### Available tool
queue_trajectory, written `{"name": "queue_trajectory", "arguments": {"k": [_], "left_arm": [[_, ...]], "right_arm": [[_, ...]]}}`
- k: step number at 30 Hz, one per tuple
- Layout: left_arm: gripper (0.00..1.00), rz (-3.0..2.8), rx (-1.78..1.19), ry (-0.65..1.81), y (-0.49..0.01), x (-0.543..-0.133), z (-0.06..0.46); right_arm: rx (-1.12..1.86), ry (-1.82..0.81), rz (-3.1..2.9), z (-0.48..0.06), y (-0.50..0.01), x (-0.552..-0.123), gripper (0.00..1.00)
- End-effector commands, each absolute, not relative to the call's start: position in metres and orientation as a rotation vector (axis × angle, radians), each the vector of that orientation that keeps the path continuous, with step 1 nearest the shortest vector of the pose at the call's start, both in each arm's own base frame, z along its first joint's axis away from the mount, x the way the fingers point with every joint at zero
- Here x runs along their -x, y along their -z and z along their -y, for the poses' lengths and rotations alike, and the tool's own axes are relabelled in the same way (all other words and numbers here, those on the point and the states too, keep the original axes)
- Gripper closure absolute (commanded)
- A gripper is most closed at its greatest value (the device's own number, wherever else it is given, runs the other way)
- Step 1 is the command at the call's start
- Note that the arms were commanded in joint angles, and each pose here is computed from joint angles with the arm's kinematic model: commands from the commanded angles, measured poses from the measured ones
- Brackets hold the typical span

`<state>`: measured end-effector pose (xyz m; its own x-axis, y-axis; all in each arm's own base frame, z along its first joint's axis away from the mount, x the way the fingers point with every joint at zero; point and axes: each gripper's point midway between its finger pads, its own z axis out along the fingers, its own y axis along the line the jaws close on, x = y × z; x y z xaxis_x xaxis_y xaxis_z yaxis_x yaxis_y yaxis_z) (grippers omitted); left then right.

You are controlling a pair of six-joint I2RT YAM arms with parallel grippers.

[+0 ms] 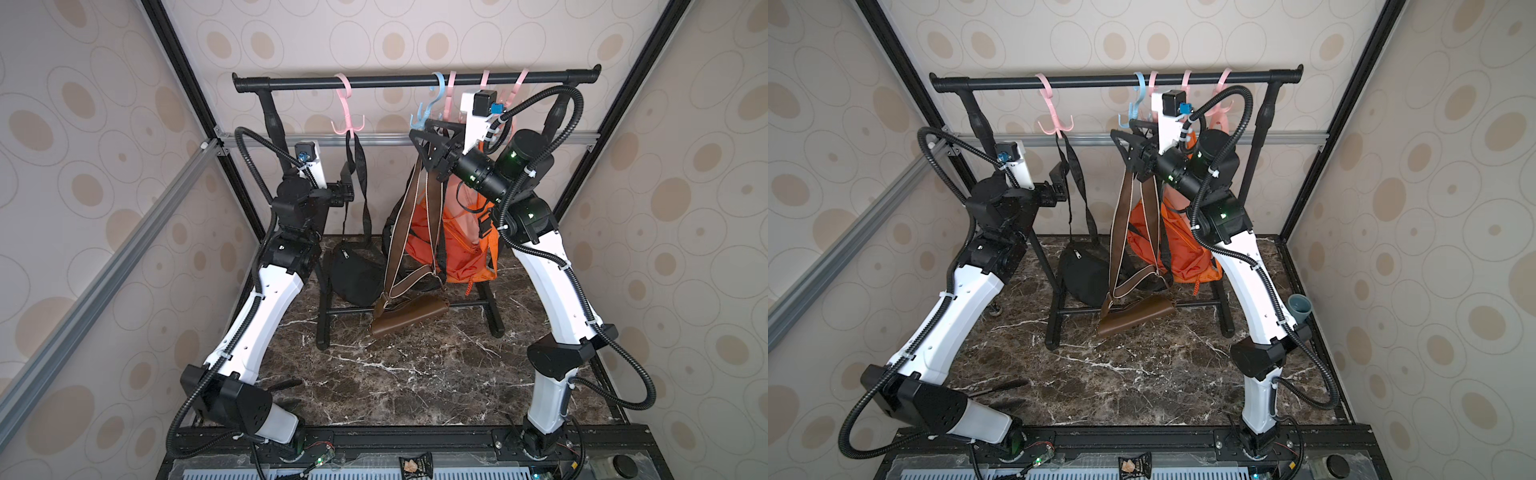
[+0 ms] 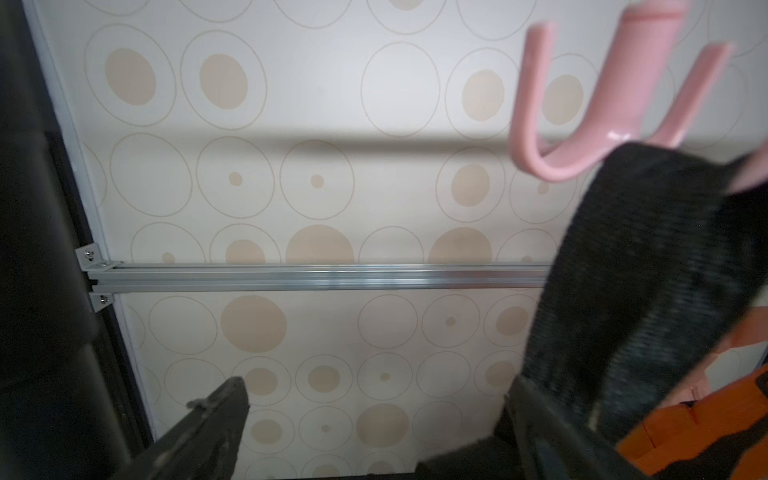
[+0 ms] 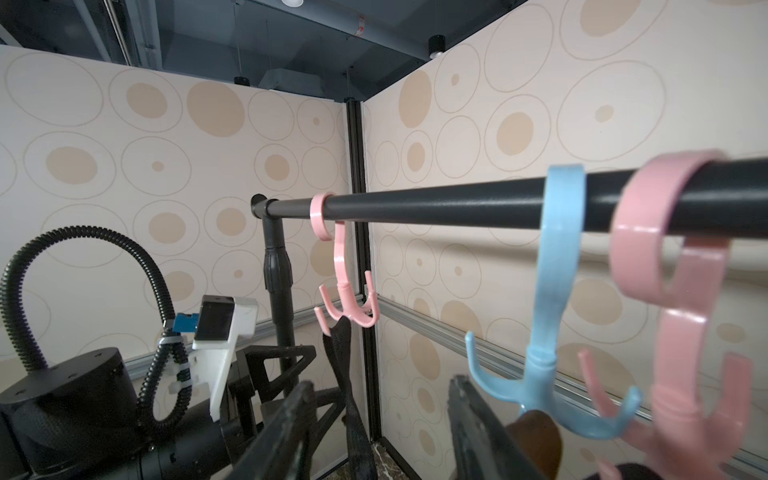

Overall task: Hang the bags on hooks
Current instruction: Hang the bag on the hook, then reset both arms

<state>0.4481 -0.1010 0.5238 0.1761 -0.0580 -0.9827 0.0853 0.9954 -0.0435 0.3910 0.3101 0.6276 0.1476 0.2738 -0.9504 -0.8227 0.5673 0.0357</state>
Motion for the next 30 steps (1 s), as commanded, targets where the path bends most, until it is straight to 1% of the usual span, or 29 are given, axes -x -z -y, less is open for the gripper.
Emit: {"name": "queue_trajectory", "arguments": {"k": [1, 3, 5, 8, 9, 11, 12, 14, 17, 20, 22, 26, 28, 30], "left_arm": [[0.0, -1.317, -0.018, 0.148, -0.544, -0.417, 0.1], [0.0, -1.325, -0.02, 0.15, -0.535, -0.408, 0.098], [0.0, -1.347, -0.025, 0.16, -0.52, -0.401, 0.098], [0.0, -1.359, -0.048, 0.19, -0.499, -0.388, 0.1], [0.0, -1.368, -0.049, 0.197, -0.489, -0.384, 0.1], [0.0, -1.385, -0.042, 0.202, -0.471, -0.373, 0.096], [0.0, -1.411, -0.032, 0.193, -0.454, -0.369, 0.092], [0.0, -1.459, 0.012, 0.159, -0.421, -0.364, 0.081], [0.0, -1.517, 0.091, 0.086, -0.365, -0.349, 0.06], [0.0, -1.607, 0.156, -0.061, -0.308, -0.339, 0.034], [0.0, -1.662, 0.221, -0.144, -0.271, -0.332, 0.018], [0.0, -1.66, 0.19, -0.201, -0.225, -0.322, 0.011], [0.0, -1.584, 0.246, -0.264, -0.214, -0.31, -0.005], [0.0, -1.563, 0.251, -0.298, -0.203, -0.306, -0.012]], "right_arm": [[0.657, -0.894, -1.171, -0.32, -0.628, -0.36, 0.39], [0.674, -0.878, -1.183, -0.321, -0.628, -0.35, 0.33], [0.682, -0.852, -1.198, -0.321, -0.627, -0.34, 0.32], [0.676, -0.796, -1.194, -0.314, -0.629, -0.324, 0.23], [0.668, -0.784, -1.198, -0.31, -0.63, -0.32, 0.19], [0.641, -0.755, -1.235, -0.298, -0.627, -0.316, 0.06], [0.619, -0.726, -1.283, -0.292, -0.615, -0.319, 0.0], [0.562, -0.665, -1.342, -0.274, -0.601, -0.317, 0.0], [0.381, -0.505, -1.399, -0.23, -0.562, -0.323, 0.0], [0.19, -0.297, -1.484, -0.176, -0.499, -0.333, 0.0], [0.086, -0.164, -1.573, -0.141, -0.444, -0.341, 0.0], [-0.095, 0.014, -1.684, -0.075, -0.346, -0.348, 0.0], [-0.21, 0.091, -1.693, -0.041, -0.305, -0.348, 0.0], [-0.233, 0.129, -1.74, -0.023, -0.269, -0.351, 0.0]]}}
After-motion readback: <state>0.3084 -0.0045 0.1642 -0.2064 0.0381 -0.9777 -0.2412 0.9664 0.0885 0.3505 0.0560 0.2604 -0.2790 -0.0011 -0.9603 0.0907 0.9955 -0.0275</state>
